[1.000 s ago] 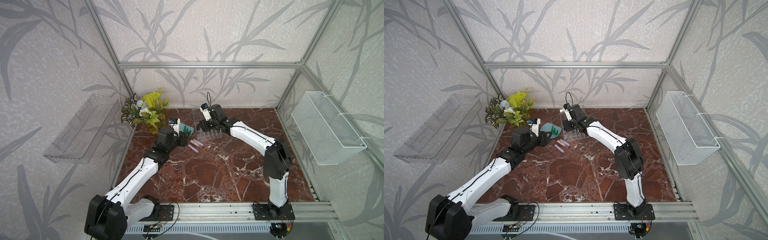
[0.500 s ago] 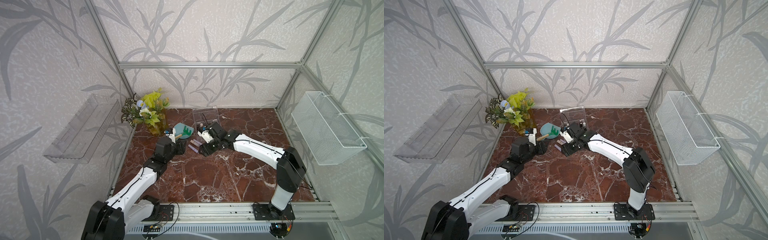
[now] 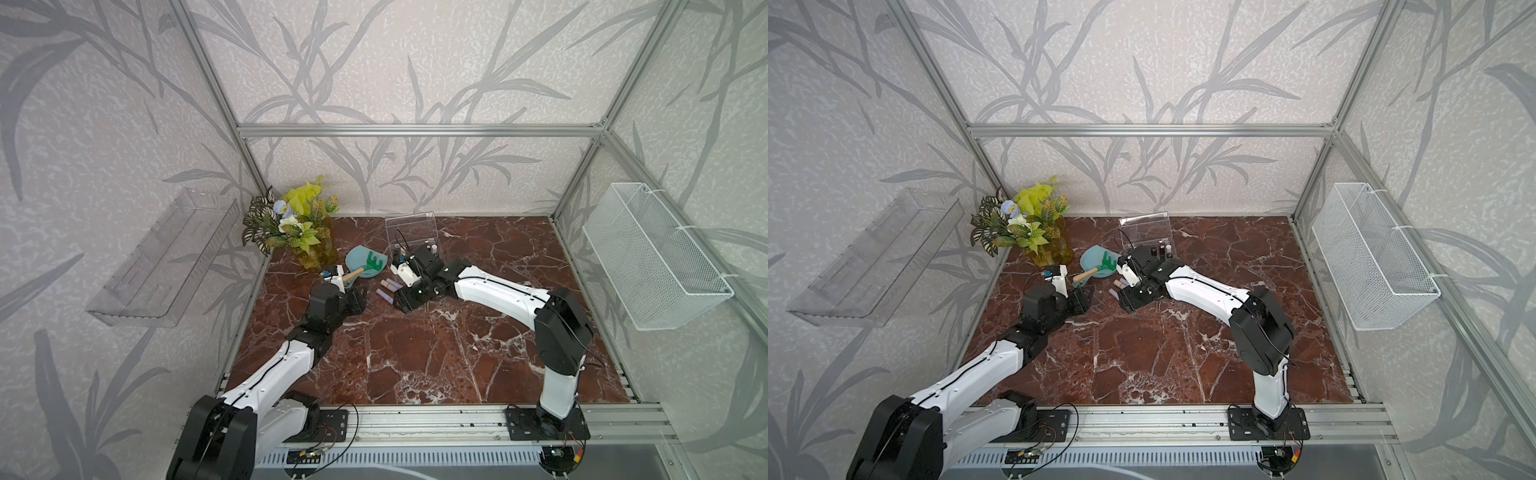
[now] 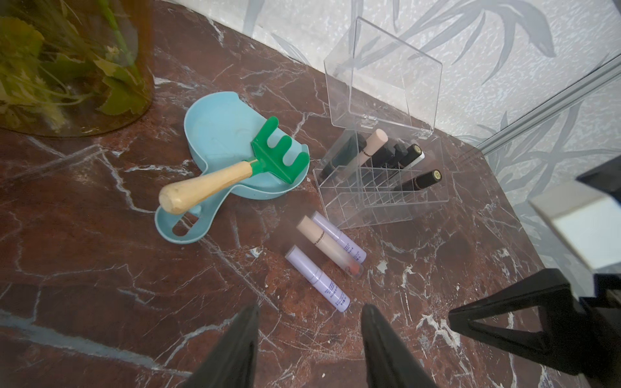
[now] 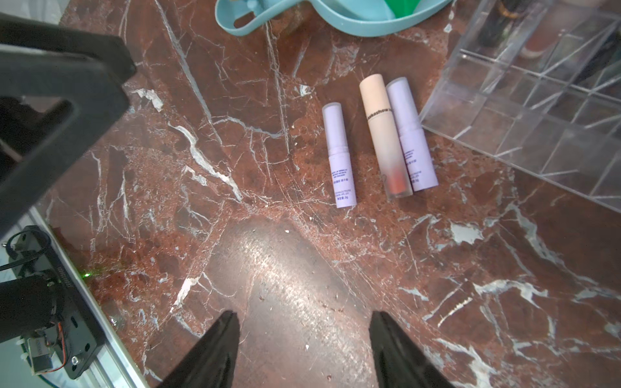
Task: Arrange the lipsticks in the organizer
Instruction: Pick up the lipstick at the center of the board.
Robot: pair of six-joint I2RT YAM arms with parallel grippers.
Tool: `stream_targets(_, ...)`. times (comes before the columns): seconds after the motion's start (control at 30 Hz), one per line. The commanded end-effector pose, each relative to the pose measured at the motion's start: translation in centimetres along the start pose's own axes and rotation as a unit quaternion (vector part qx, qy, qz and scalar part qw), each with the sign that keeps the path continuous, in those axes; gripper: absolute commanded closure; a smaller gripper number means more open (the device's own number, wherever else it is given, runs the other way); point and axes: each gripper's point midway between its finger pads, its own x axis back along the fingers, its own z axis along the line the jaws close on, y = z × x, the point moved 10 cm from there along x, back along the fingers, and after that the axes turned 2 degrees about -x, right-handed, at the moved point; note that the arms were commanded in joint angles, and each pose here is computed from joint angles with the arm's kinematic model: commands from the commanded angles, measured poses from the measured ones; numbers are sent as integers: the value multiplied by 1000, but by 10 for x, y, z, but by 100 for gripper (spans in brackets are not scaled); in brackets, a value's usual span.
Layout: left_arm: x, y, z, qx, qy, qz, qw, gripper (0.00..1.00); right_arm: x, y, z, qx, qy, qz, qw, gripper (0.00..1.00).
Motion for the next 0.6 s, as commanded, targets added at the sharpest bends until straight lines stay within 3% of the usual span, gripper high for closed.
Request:
stream_targets(0.0,4,8,-2,6,-13,-22,1000,48,-5,10,3,11,-2,-1,1000,36)
stream_targets(0.57,5,15,-5,9,-22,-24,999,49,-65,29,-5,19,-14,57,998,39)
